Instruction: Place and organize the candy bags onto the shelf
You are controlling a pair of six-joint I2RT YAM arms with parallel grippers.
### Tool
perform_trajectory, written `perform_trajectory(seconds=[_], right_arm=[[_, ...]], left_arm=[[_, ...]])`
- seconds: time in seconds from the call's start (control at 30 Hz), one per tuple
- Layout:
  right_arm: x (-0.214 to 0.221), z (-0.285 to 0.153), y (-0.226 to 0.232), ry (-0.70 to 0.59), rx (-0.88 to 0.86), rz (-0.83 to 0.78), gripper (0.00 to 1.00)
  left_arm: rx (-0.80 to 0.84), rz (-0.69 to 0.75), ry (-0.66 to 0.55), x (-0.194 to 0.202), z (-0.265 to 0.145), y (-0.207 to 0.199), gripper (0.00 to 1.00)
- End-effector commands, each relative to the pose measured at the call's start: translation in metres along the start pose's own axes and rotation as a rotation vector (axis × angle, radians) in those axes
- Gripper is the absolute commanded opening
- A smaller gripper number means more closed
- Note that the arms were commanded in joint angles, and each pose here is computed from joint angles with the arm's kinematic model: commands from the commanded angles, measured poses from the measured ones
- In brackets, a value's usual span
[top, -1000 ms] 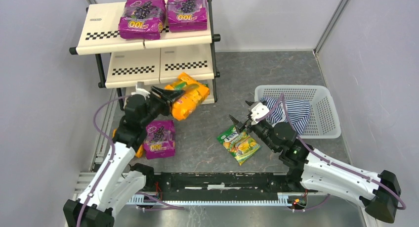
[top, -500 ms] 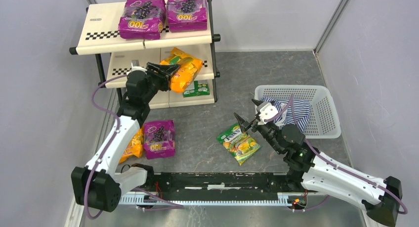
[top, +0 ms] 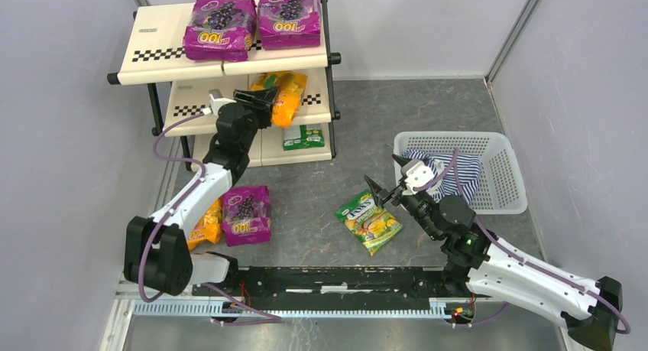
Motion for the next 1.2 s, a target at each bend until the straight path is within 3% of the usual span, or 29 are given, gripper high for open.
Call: perform_trajectory(seconds=[0.0, 0.33, 0.6, 0.73, 0.9, 1.17], right_arm=[[-0.006, -0.003, -0.001, -0.032, -0.001, 0.028, 0.91], [-0.016, -0.011, 0.005, -0.100, -0.044, 0.120, 0.91], [-0.014, -0.019, 0.003, -0.109, -0.043, 0.135, 0.91], [-0.011, -0.020, 0.003, -0.107, -0.039, 0.132, 0.91], [-0.011, -0.019, 0.006, -0.121, -0.058, 0.134, 0.91], [-0.005, -0.017, 0.011, -0.113, -0.072, 0.134, 0.92]], left_arm=[[0.202, -0.026, -0.145, -0.014, 0.014, -0.060, 0.55], [0.176, -0.049, -0.216, 0.026, 0.055, -0.052, 0.57], [0.128, -0.032, -0.262, 0.041, 0.059, -0.041, 0.61], [0.090, 0.016, -0.242, 0.052, 0.059, -0.040, 0.67], [0.011, 0.106, -0.187, 0.064, 0.050, -0.027, 0.91], [-0.050, 0.166, -0.108, 0.067, 0.026, -0.018, 0.95]])
Point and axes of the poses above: each gripper's point midway between its finger pads, its own z axis out along the fingers, its own y axis along the line the jaws close on, x = y × z, the point moved 3 cm from there along -z, back along the fingers, and after that the axes turned 2 degrees about -z, right-handed, at the moved point
